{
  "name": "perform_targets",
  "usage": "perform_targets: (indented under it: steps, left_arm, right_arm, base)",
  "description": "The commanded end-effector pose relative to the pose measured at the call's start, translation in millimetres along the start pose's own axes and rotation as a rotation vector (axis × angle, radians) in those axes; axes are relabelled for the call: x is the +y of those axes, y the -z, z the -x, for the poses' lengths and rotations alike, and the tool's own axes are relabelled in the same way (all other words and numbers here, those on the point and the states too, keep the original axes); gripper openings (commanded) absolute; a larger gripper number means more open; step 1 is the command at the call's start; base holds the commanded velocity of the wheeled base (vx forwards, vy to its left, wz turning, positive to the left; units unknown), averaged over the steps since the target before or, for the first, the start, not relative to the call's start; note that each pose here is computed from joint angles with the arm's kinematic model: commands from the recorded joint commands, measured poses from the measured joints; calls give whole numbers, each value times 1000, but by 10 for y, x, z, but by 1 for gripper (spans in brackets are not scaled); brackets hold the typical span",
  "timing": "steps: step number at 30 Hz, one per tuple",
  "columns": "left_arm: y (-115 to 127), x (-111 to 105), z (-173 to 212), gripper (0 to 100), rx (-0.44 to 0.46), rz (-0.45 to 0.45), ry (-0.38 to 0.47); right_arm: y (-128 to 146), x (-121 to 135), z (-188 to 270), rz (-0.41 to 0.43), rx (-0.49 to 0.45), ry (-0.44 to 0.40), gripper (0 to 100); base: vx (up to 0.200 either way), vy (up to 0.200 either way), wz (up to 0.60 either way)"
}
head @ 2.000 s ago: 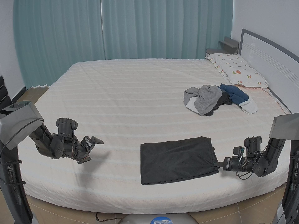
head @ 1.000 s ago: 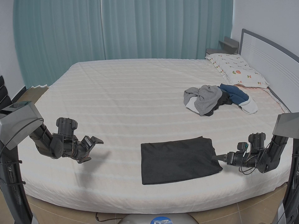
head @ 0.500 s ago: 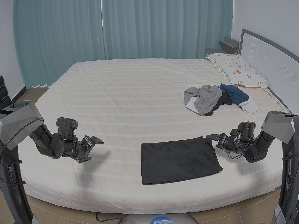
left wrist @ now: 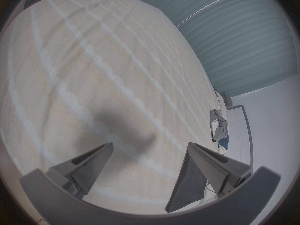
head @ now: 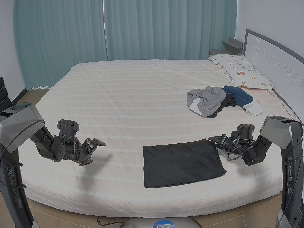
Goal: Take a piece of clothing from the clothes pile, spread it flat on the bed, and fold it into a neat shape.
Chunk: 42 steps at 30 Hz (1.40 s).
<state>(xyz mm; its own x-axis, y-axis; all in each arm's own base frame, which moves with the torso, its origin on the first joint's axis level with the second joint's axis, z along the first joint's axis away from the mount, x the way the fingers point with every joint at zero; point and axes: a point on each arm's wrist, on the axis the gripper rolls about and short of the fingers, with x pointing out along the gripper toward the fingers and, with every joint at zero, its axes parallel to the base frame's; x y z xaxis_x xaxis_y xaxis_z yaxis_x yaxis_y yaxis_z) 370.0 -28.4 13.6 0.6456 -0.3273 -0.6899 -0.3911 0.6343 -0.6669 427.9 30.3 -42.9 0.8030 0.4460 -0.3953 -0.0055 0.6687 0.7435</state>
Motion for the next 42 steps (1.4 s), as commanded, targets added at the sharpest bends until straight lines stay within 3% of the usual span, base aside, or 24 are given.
perform_targets:
  steps: [1, 28, 29, 42]
  left_arm:
    - [-2, 4, -3, 100, 0, 1, -1]
    - [-2, 4, -3, 100, 0, 1, -1]
    - [-2, 4, -3, 100, 0, 1, -1]
    - [16, -2, 35, 100, 2, 2, 1]
  right_arm:
    - [2, -43, -56, 0, -14, 11, 0]
    - [-118, -71, -52, -49, -71, 28, 0]
    - [-111, -75, -49, -50, -69, 30, 100]
    - [-170, 40, 222, -85, -83, 14, 100]
  base:
    - [0, 0, 0]
    - [0, 0, 0]
    - [0, 0, 0]
    - [0, 0, 0]
